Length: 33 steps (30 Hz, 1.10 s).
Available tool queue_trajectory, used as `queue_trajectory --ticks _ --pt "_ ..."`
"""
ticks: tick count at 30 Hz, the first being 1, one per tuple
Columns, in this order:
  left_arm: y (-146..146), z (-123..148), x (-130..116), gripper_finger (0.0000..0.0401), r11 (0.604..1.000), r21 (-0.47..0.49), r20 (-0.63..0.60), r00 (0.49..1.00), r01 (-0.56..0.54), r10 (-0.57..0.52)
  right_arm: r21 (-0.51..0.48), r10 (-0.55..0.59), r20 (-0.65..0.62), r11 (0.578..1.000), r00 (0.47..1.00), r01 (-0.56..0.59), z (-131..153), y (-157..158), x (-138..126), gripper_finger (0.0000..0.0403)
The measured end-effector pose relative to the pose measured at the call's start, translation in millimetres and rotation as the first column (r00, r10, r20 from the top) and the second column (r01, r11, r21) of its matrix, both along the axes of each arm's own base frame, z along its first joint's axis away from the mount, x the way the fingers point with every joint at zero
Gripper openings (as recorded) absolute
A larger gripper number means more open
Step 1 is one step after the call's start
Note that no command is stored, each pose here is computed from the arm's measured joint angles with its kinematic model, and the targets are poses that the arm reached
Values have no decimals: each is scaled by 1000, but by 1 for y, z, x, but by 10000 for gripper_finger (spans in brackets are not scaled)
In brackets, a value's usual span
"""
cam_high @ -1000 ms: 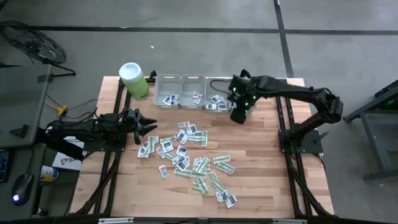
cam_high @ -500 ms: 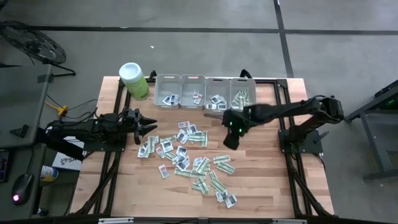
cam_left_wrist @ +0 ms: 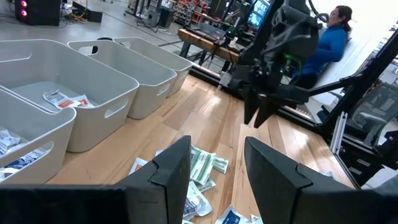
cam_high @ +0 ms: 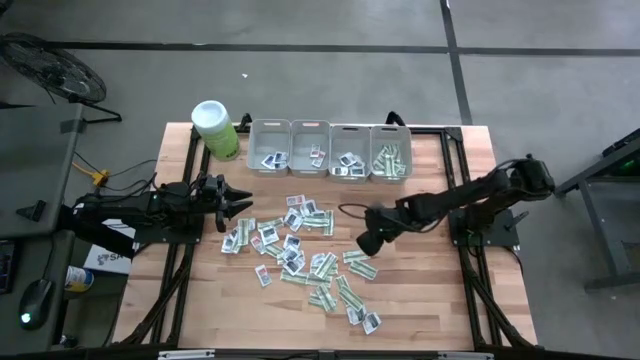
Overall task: Pick & Place First Aid Supplies
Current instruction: Put the bandage into the right gray bin
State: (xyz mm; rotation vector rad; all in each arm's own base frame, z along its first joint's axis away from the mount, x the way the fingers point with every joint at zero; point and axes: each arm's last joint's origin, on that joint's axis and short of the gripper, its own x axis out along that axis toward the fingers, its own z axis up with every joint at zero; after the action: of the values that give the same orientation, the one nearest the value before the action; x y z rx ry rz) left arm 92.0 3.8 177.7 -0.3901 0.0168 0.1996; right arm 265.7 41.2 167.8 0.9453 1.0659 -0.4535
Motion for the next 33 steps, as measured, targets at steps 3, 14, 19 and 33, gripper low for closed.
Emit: queue_trajectory --ticks 3,14,19,33 --pt "0 0 0 150 1000 0 0 1000 0 0 2 -28 -2 1000 1000 28 0 8 -1 139" --pt "0 0 0 150 1000 0 0 1000 0 0 -14 -123 8 992 992 123 0 20 -4 139" --pt "0 0 0 150 1000 0 0 1000 0 0 0 -163 8 987 987 163 0 20 -3 139" --pt "0 0 0 150 1000 0 0 1000 0 0 27 -230 5 973 973 229 0 20 -3 139"
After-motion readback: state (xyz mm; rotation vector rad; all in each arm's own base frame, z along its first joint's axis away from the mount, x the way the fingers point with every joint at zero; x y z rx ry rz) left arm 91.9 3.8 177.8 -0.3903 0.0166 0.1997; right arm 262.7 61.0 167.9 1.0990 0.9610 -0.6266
